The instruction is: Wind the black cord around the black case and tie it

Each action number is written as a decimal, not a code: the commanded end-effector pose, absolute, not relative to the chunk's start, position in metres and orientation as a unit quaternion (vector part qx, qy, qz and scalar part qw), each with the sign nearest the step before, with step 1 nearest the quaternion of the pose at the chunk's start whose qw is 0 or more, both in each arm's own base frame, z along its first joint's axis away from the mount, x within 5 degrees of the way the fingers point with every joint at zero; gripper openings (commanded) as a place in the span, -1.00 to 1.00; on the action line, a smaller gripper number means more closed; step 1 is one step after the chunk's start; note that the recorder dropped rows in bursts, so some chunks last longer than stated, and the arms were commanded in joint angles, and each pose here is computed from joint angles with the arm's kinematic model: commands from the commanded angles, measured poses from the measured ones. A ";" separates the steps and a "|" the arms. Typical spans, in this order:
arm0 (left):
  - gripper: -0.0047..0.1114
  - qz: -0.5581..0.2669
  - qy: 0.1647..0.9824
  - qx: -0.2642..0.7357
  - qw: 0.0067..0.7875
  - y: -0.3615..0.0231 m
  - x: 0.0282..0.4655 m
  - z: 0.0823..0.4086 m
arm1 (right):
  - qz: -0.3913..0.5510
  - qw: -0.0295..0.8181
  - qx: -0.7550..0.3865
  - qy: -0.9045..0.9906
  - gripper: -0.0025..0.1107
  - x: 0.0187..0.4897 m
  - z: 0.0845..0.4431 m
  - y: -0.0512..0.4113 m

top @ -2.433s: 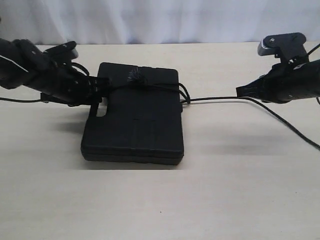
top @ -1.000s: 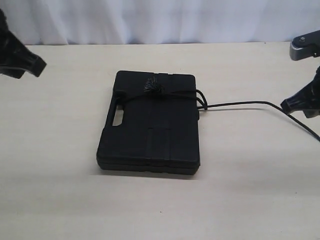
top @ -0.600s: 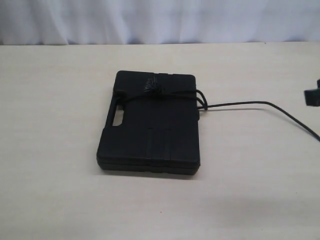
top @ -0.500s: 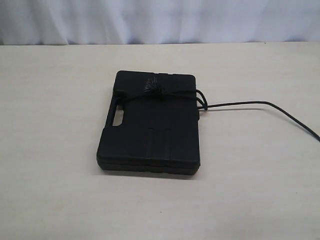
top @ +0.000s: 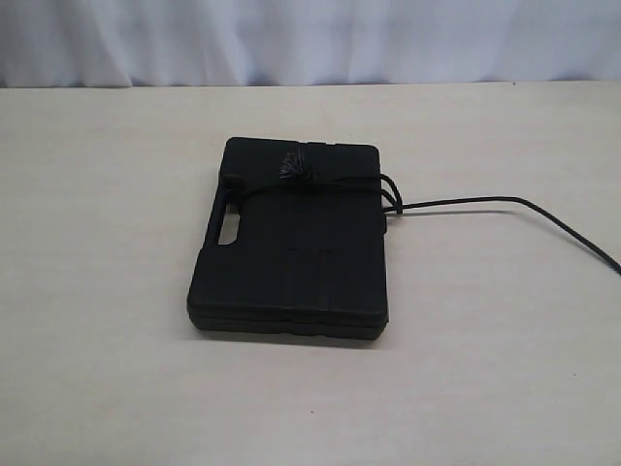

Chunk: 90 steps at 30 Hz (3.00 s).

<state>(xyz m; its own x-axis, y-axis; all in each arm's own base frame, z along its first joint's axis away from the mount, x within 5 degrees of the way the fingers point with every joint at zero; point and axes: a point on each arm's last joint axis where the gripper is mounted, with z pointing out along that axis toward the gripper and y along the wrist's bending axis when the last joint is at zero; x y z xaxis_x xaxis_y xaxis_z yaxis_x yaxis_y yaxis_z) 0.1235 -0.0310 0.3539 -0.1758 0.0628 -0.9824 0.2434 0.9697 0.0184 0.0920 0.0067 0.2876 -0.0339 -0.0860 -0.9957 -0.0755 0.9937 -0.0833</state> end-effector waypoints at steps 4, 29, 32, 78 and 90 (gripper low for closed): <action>-0.92 -0.072 0.760 0.100 0.639 -0.031 0.123 0.354 | -0.004 0.701 -0.057 0.711 -0.88 0.088 0.285 0.006; -0.92 -0.073 0.756 0.100 0.642 -0.031 0.122 0.356 | -0.013 0.636 -0.041 0.771 -0.88 0.055 0.188 0.002; -0.92 -0.073 0.755 0.099 0.644 -0.031 0.122 0.356 | -0.009 0.612 -0.040 0.790 -0.88 0.053 0.182 0.002; -0.92 -0.013 0.722 0.142 0.677 -0.011 0.055 0.198 | -0.008 0.612 -0.042 0.790 -0.88 0.053 0.182 0.003; -0.92 -0.023 0.775 0.085 0.625 -0.007 0.054 0.186 | -0.008 0.612 -0.042 0.790 -0.88 0.053 0.182 0.003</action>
<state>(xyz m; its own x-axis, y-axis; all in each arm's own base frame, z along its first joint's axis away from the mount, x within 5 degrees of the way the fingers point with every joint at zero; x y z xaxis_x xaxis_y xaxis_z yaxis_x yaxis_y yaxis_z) 0.0544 -0.0062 0.1879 -0.1846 0.1332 -0.9737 0.1621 0.9813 0.1035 0.0538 0.0027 0.1824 -0.2522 -0.0806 -0.9643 -0.0584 0.9960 -0.0680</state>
